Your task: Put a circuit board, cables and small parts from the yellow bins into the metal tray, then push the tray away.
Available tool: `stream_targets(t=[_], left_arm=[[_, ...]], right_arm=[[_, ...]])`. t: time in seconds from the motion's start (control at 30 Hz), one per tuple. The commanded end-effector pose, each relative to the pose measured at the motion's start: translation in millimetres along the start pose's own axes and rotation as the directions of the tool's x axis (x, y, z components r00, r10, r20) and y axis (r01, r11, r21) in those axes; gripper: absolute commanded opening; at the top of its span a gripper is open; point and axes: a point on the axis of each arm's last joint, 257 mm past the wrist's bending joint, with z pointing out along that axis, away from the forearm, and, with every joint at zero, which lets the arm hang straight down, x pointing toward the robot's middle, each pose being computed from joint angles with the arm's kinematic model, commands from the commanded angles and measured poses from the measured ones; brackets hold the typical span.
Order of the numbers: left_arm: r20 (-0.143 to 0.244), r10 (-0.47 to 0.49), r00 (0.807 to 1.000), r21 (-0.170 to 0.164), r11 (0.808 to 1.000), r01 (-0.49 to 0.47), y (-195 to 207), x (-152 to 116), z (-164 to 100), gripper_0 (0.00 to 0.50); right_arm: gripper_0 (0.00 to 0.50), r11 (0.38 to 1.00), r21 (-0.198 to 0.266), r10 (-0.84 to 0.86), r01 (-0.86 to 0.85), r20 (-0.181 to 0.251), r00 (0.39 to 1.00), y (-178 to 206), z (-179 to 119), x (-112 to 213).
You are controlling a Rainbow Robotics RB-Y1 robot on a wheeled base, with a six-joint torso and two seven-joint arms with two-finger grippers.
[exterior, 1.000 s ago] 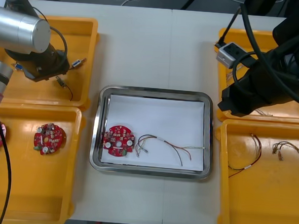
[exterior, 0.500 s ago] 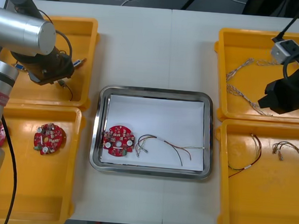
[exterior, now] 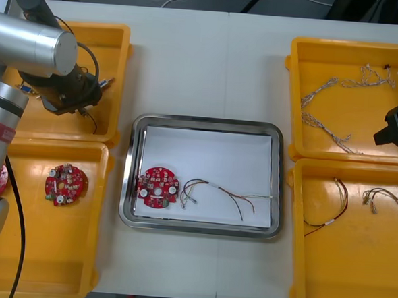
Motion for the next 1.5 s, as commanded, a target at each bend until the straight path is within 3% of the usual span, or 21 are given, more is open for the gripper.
stream_targets(t=[0.03,0.23,0.47,0.53,0.6,0.63,0.7,0.77,1.1,1.3,1.5], left_arm=[[0.016,-0.09,0.996,0.01,0.996,0.09,0.6,-3.1,0.6,0.5],[0.014,-0.093,0.996,0.0,0.996,0.093,7.6,0.2,5.4,0.5],[0.014,-0.092,0.996,0.001,0.996,0.092,10.2,3.1,9.7,0.477],[0.014,-0.095,0.995,0.003,0.996,0.095,10.4,4.3,11.4,0.417],[0.012,-0.09,0.996,0.002,0.996,0.09,10.9,6.6,13.3,0.257],[0.015,-0.09,0.996,0.0,0.996,0.09,11.5,5.8,13.2,0.214],[0.01,-0.09,0.996,0.0,0.996,0.09,11.1,7.8,14.0,0.071],[0.01,-0.092,0.996,0.0,0.996,0.092,11.1,7.8,14.0,0.0],[0.02,-0.08,0.997,-0.002,0.997,0.08,14.6,-0.2,-2.3,0.0],[-0.009,-0.059,0.998,0.012,0.998,0.059,20.4,-3.3,-42.8,0.0],[-0.058,-0.027,0.998,0.052,0.998,0.03,29.4,-1.2,-90.6,0.0]], right_arm=[[0.5,0.999,0.044,-0.01,0.008,0.035,0.999,-15.2,-19.3,-18.0],[0.5,0.998,0.061,-0.034,0.035,-0.004,0.999,-14.3,-8.2,-17.4],[0.5,0.999,0.046,-0.017,0.017,0.01,1.0,-18.5,5.1,-31.2],[0.5,0.999,0.047,-0.02,0.019,0.012,1.0,-18.6,8.5,-35.5],[0.5,0.998,0.056,-0.032,0.031,0.018,0.999,-17.5,15.1,-41.2],[0.5,0.998,0.06,-0.036,0.035,0.022,0.999,-17.3,16.3,-42.9],[0.5,0.996,0.071,-0.049,0.046,0.039,0.998,-15.7,22.5,-51.4],[0.5,0.995,0.08,-0.055,0.051,0.05,0.997,-16.3,27.0,-56.2],[0.5,0.976,0.071,-0.209,0.204,0.066,0.976,-12.4,56.6,-70.0],[0.5,0.94,0.066,-0.338,0.335,0.044,0.94,-13.3,69.2,-65.5],[0.5,0.902,0.071,-0.43,0.426,0.055,0.901,-14.9,82.8,-69.7]])
